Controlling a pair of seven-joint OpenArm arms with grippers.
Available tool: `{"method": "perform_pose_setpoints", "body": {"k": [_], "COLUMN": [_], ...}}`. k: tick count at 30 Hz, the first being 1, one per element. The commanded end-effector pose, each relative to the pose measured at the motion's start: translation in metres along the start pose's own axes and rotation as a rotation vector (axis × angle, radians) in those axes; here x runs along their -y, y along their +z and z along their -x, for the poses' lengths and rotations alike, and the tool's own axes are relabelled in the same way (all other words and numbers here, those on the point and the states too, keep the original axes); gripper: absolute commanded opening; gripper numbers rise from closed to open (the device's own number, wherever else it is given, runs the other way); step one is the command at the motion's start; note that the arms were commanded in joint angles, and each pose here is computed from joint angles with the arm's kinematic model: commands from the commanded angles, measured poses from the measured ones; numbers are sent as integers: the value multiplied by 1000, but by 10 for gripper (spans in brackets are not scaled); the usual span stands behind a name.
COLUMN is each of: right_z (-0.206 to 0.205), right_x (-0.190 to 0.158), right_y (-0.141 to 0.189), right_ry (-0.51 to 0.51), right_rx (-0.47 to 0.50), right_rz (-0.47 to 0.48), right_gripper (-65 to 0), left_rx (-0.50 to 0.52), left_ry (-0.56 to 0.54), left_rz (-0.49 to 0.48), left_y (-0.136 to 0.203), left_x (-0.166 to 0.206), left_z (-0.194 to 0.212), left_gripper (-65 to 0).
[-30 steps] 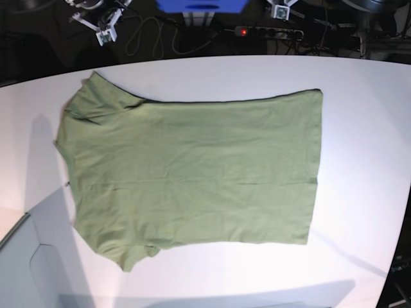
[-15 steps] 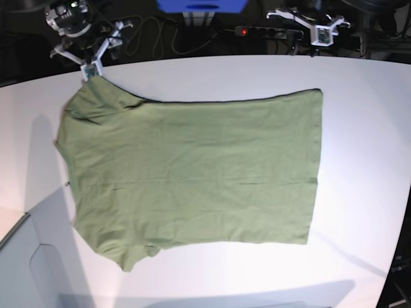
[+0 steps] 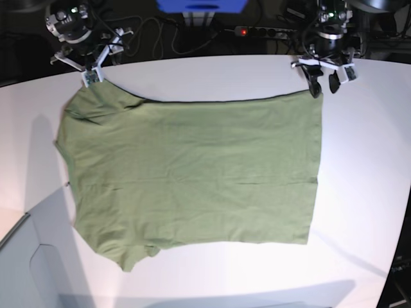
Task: Fold the T-shirt properly
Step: 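Lower both grippers to the shoulder corners of the green T-shirt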
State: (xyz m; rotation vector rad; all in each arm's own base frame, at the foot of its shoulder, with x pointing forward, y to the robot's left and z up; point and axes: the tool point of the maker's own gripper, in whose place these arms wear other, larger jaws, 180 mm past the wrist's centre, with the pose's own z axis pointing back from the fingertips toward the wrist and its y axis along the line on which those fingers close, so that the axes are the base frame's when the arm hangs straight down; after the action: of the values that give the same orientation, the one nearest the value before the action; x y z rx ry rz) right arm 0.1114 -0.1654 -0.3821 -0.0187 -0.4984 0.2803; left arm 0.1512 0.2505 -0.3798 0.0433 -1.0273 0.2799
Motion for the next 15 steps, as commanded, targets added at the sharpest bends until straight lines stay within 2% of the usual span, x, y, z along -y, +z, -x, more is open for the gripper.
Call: {"method": "perform_pose_setpoints", "body": {"k": [1,5,11,15], "right_z": [-3,-3,-6,-6], "right_x": [1,2,4,4], "right_y": [3,3,2,2], "right_ry": [11,10,10,10], "right_rx": [15,17,22,22], "right_rz": [3,6,11,9], "right_gripper": [-264,-264,-264,-264], "left_rx": [17,-8,-40,-63], "left_ry": [-1,19,41,43], "left_rz": [-12,-37,-50,-24], "left_y": [-2,-19,-27,-30], "left_x": [-5,-13,-16,-7], "left_z": [-3,11,26,34], "left_gripper": [-340,-340,-340,-347]}}
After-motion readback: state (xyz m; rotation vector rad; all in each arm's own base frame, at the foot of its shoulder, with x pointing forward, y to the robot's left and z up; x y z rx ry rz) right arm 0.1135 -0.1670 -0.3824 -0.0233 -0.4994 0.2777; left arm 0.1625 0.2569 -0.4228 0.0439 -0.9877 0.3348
